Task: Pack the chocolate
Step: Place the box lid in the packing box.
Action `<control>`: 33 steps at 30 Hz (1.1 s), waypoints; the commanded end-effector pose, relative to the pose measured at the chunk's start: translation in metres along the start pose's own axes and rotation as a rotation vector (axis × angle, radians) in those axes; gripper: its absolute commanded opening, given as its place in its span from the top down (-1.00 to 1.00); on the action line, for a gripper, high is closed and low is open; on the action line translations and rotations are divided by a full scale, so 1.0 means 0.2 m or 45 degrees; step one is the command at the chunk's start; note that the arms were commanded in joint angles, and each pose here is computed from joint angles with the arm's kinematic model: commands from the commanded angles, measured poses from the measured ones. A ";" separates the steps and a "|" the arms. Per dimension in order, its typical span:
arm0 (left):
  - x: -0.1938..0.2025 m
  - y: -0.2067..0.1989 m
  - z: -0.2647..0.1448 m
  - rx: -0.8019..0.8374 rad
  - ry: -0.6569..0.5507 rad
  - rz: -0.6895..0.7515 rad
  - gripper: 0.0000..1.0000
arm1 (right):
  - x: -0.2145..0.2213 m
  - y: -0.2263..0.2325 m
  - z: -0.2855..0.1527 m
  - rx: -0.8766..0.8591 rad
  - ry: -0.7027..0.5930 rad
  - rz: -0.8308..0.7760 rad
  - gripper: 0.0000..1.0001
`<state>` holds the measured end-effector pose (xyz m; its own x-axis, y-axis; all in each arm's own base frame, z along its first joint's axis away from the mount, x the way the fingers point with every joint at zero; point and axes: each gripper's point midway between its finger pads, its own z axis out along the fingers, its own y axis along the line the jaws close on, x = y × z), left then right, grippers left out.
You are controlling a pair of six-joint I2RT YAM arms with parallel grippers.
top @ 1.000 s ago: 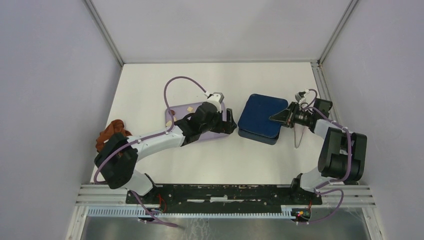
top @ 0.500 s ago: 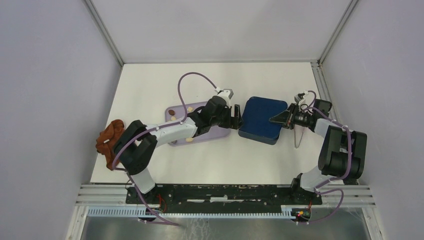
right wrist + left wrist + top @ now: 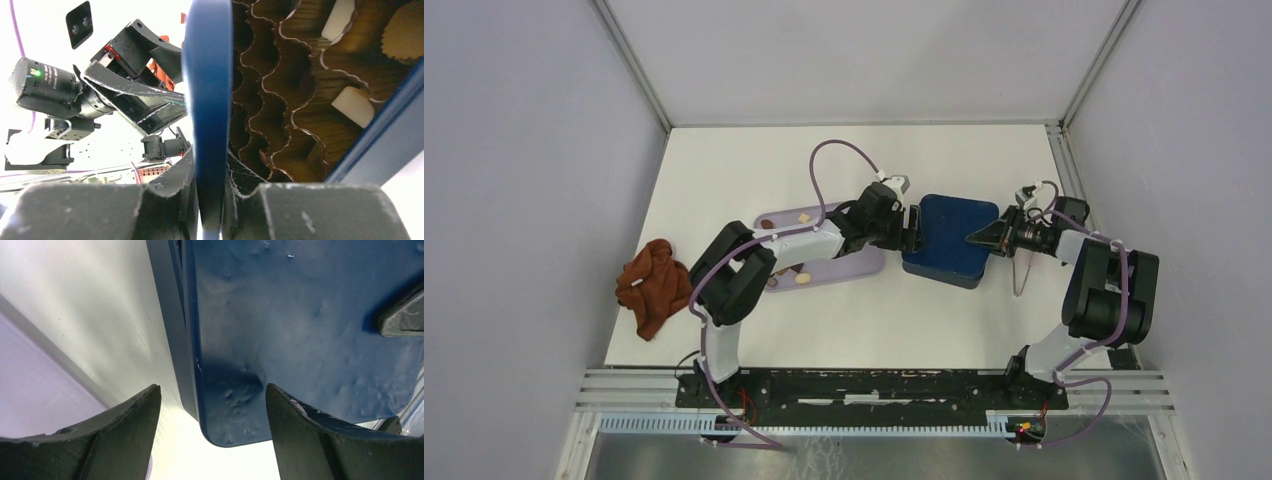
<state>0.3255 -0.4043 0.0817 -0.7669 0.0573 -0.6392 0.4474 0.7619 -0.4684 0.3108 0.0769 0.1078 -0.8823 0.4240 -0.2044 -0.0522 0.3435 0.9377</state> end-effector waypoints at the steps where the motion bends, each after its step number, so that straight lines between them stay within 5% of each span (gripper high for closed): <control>1: -0.04 -0.04 0.04 0.050 0.021 0.043 -0.61 | -0.07 0.00 -0.03 0.001 -0.014 -0.109 0.45; 21: -0.05 0.00 0.16 0.040 0.091 0.040 -0.57 | -0.17 -0.14 -0.25 0.201 0.095 -0.409 -0.06; 33: -0.05 -0.01 0.18 0.059 0.132 0.048 -0.57 | -0.32 -0.18 -0.44 0.561 0.022 -1.128 -0.13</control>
<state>0.3447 -0.4268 0.0641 -0.8072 0.1169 -0.5786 0.4570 0.7441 -0.4873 0.3167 -0.0142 0.0947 -0.7859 0.0425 -0.6169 -0.4024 0.7224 0.5624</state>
